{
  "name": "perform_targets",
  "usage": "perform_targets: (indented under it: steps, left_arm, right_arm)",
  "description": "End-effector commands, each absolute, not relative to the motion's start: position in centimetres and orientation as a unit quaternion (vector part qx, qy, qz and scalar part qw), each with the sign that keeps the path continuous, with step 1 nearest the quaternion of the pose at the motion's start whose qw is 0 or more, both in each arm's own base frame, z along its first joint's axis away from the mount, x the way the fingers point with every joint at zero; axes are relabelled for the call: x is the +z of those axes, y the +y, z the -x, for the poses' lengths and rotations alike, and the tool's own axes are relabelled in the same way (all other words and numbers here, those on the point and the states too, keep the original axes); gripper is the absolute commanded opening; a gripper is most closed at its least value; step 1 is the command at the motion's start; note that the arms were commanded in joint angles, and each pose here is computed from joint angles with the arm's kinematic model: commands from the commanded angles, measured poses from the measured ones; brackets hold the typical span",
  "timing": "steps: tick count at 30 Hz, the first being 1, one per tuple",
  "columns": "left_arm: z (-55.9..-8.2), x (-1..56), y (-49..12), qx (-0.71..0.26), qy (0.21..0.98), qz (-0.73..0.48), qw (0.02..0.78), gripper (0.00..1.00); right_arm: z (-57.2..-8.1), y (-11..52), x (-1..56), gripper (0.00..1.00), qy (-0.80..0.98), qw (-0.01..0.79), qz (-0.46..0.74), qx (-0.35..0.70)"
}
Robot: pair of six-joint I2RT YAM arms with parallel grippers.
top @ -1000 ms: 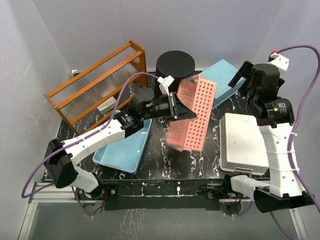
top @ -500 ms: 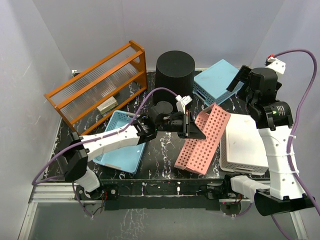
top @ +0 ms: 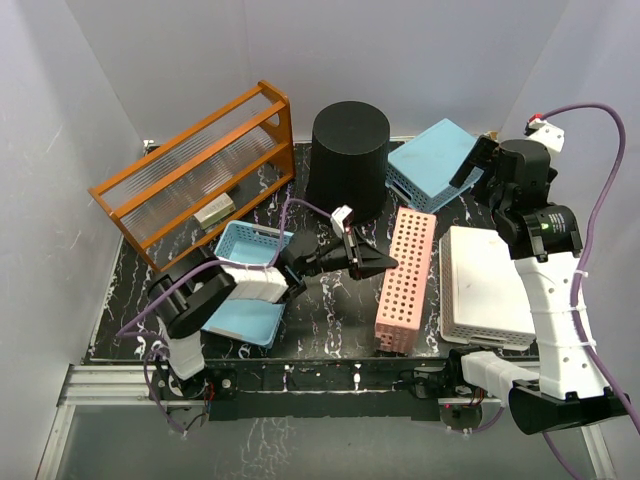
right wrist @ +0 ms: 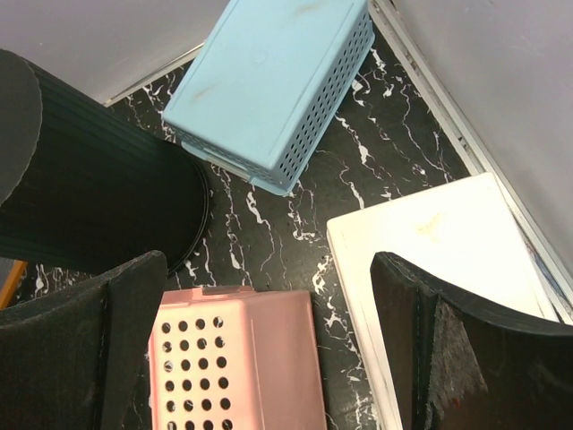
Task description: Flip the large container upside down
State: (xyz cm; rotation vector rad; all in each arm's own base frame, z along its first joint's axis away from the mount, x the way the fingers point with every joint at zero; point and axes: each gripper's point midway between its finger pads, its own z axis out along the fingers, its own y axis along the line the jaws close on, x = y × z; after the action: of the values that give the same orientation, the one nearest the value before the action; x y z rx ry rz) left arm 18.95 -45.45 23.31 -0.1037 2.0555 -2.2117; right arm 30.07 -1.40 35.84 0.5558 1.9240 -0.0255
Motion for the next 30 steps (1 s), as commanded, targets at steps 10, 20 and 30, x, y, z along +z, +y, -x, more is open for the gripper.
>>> perform_targets:
  steps: [10, 20, 30]
  left_arm:
    - [-19.1, 21.5, -40.7, -0.733, 0.671, 0.081, 0.070, 0.24]
    - [-20.5, 15.7, -35.6, -0.443, 0.878, 0.017, 0.181, 0.95]
    - [-23.2, 16.5, -30.8, -0.275, 0.925, -0.028, 0.262, 0.99]
  right_arm:
    - [-30.6, -1.0, 36.6, 0.98, 0.795, 0.563, -0.223, 0.004]
    - [-31.1, 0.0, 34.3, 0.98, 0.815, 0.541, -0.206, 0.019]
    - [-30.9, 2.5, 31.0, 0.98, 0.853, 0.495, -0.153, 0.061]
